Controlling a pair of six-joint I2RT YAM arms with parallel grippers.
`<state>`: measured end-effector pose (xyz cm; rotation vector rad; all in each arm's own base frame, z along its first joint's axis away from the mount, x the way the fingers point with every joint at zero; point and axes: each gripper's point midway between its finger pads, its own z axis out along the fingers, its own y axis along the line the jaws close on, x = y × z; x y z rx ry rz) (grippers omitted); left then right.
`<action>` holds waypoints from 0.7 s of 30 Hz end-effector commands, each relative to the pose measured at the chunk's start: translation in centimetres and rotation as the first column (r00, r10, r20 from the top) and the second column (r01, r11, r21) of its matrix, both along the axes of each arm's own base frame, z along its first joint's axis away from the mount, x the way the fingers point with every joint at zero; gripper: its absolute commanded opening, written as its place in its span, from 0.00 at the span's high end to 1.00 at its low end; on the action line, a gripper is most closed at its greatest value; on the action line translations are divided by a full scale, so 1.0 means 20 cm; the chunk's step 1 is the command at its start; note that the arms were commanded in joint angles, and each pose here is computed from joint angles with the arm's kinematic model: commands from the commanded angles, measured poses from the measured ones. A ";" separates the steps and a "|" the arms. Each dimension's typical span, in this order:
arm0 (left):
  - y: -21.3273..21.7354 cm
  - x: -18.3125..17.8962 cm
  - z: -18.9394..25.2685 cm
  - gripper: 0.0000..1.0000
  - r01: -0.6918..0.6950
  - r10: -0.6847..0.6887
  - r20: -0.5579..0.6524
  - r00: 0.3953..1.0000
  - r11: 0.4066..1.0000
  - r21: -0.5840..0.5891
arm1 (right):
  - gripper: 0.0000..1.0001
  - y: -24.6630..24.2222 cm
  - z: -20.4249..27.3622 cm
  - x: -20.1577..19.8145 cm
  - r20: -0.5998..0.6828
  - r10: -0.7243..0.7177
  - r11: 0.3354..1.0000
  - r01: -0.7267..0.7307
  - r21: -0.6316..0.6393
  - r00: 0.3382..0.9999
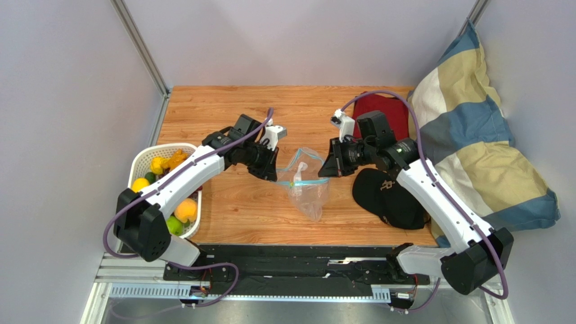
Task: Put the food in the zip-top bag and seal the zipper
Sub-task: Open the zipper of the food storage bag.
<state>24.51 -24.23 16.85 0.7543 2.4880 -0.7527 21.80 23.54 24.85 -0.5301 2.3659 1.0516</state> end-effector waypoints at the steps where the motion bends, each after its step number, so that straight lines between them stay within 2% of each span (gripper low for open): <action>1: -0.01 -0.06 -0.12 0.98 0.088 -0.089 -0.092 0.992 0.996 -0.011 | 0.96 0.05 -0.08 0.06 0.003 0.014 0.999 -0.014 -0.029 1.000; 2: -0.01 -0.05 -0.13 1.00 0.087 -0.088 -0.089 0.992 0.996 -0.011 | 1.00 0.05 -0.10 0.08 0.003 0.011 0.999 -0.011 -0.039 1.000; 5: 0.00 -0.04 -0.16 0.99 0.096 -0.095 -0.100 0.991 0.995 0.009 | 1.00 0.06 -0.16 0.14 -0.016 -0.010 0.998 0.009 -0.065 1.000; 8: 0.03 -0.01 -0.09 0.68 0.095 -0.095 -0.067 0.993 0.996 -0.004 | 1.00 0.08 -0.21 0.17 -0.040 -0.024 0.997 0.021 -0.069 0.999; 9: 0.05 0.00 -0.06 0.44 0.092 -0.092 -0.048 0.995 0.996 -0.010 | 1.00 0.09 -0.21 0.17 -0.047 -0.022 0.998 0.019 -0.065 0.999; 11: 0.10 -0.01 0.04 0.30 0.079 -0.079 0.011 0.997 0.996 -0.040 | 1.00 0.10 -0.24 0.17 -0.062 -0.020 0.998 0.016 -0.065 0.998; 12: 0.11 -0.02 0.08 0.11 0.091 -0.089 0.038 0.995 0.995 -0.049 | 1.00 0.11 -0.23 0.18 -0.060 -0.017 0.998 0.014 -0.059 0.998; 13: 0.14 -0.06 0.15 0.02 0.092 -0.087 0.073 0.994 0.994 -0.066 | 1.00 0.11 -0.25 0.17 -0.066 -0.016 0.998 0.012 -0.060 0.998; 14: 0.17 -0.08 0.19 0.01 0.087 -0.079 0.093 0.992 0.993 -0.077 | 1.00 0.12 -0.24 0.17 -0.057 -0.013 0.999 0.010 -0.051 0.998; 15: 0.21 -0.10 0.26 0.01 0.108 -0.094 0.169 0.981 0.991 -0.075 | 1.00 0.12 -0.24 0.16 -0.059 -0.010 0.999 0.007 -0.047 0.998; 17: 0.30 -0.15 0.32 0.01 0.090 -0.076 0.187 0.979 0.993 -0.071 | 1.00 0.12 -0.24 0.16 -0.054 -0.013 0.999 0.011 -0.038 0.998; 18: 0.34 -0.19 0.37 0.01 0.129 -0.110 0.235 0.966 0.989 -0.067 | 1.00 0.12 -0.24 0.15 -0.049 -0.008 1.000 0.006 -0.030 0.999; 20: 0.46 -0.23 0.40 0.01 0.082 -0.076 0.227 0.971 0.997 -0.016 | 1.00 0.13 -0.23 0.13 -0.049 0.001 1.000 -0.002 -0.016 0.999; 21: 0.54 -0.24 0.43 0.03 0.080 -0.089 0.276 0.957 0.996 0.044 | 1.00 0.13 -0.24 0.12 -0.049 0.003 1.000 -0.004 -0.014 0.999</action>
